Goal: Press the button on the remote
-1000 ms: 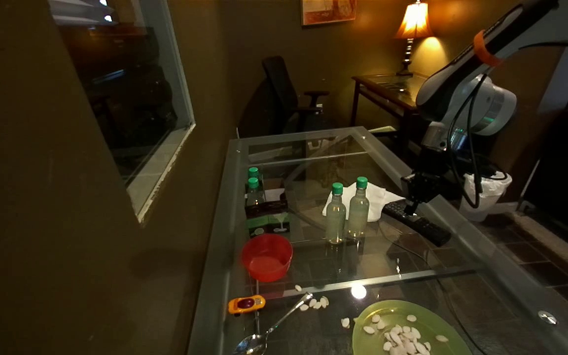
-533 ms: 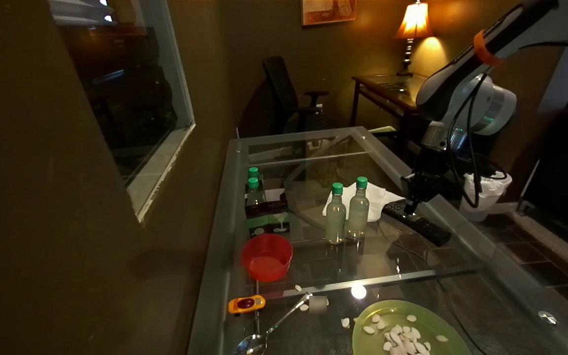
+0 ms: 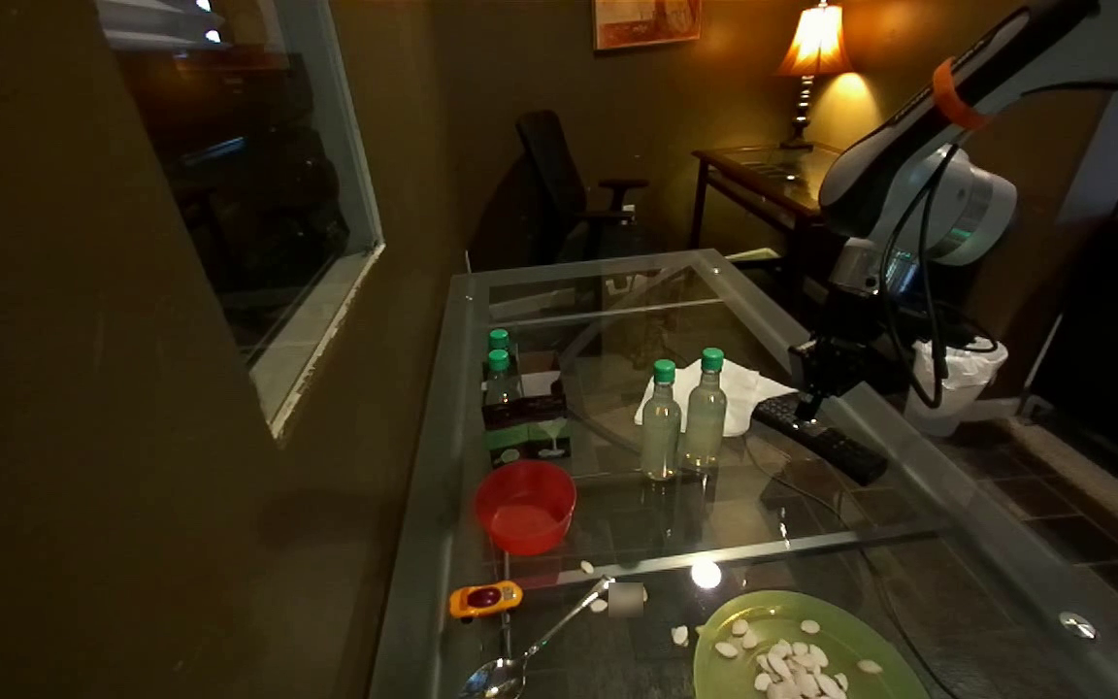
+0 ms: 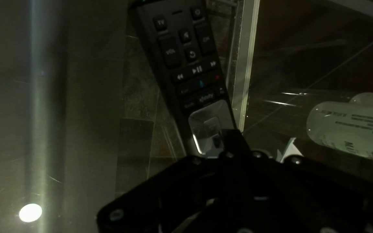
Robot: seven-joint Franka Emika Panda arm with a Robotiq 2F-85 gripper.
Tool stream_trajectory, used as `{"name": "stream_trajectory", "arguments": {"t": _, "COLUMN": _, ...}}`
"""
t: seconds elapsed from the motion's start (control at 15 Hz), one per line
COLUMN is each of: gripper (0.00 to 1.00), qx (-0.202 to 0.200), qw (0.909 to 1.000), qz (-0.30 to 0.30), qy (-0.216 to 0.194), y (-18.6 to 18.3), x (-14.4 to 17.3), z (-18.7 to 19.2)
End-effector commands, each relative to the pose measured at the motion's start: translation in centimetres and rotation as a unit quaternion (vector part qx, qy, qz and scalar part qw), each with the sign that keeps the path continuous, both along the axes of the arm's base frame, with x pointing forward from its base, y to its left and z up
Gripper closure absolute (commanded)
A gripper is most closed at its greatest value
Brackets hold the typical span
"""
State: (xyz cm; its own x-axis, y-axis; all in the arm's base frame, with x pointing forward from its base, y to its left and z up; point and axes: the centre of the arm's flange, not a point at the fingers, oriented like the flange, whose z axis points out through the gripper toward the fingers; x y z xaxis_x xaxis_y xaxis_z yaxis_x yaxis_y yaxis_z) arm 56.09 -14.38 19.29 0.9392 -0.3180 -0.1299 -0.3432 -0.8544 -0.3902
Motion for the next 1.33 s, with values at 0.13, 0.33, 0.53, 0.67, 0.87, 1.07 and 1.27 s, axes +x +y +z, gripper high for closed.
{"name": "stream_trajectory", "arguments": {"t": 0.13, "gripper": 1.0, "qx": -0.001, "qw": 1.0, "qz": 0.001, "qy": -0.001, "y": -0.5, "x": 0.5, "z": -0.2}}
{"name": "stream_trajectory", "arguments": {"t": 0.33, "gripper": 1.0, "qx": -0.002, "qw": 1.0, "qz": 0.0, "qy": 0.001, "y": -0.7, "x": 0.6, "z": -0.5}}
{"name": "stream_trajectory", "arguments": {"t": 0.53, "gripper": 1.0, "qx": 0.0, "qw": 1.0, "qz": 0.0, "qy": 0.0, "y": -0.9, "x": 0.6, "z": -0.9}}
{"name": "stream_trajectory", "arguments": {"t": 0.67, "gripper": 1.0, "qx": 0.0, "qw": 1.0, "qz": 0.001, "qy": 0.001, "y": -1.0, "x": 0.6, "z": -1.1}}
{"name": "stream_trajectory", "arguments": {"t": 0.87, "gripper": 1.0, "qx": 0.0, "qw": 1.0, "qz": 0.003, "qy": 0.001, "y": -1.0, "x": 0.6, "z": -1.4}}
{"name": "stream_trajectory", "arguments": {"t": 1.07, "gripper": 1.0, "qx": 0.003, "qw": 0.9999, "qz": 0.01, "qy": 0.002, "y": -1.0, "x": 0.6, "z": -1.7}}
{"name": "stream_trajectory", "arguments": {"t": 1.27, "gripper": 1.0, "qx": 0.004, "qw": 0.9999, "qz": 0.007, "qy": 0.01, "y": -1.4, "x": 0.8, "z": -2.5}}
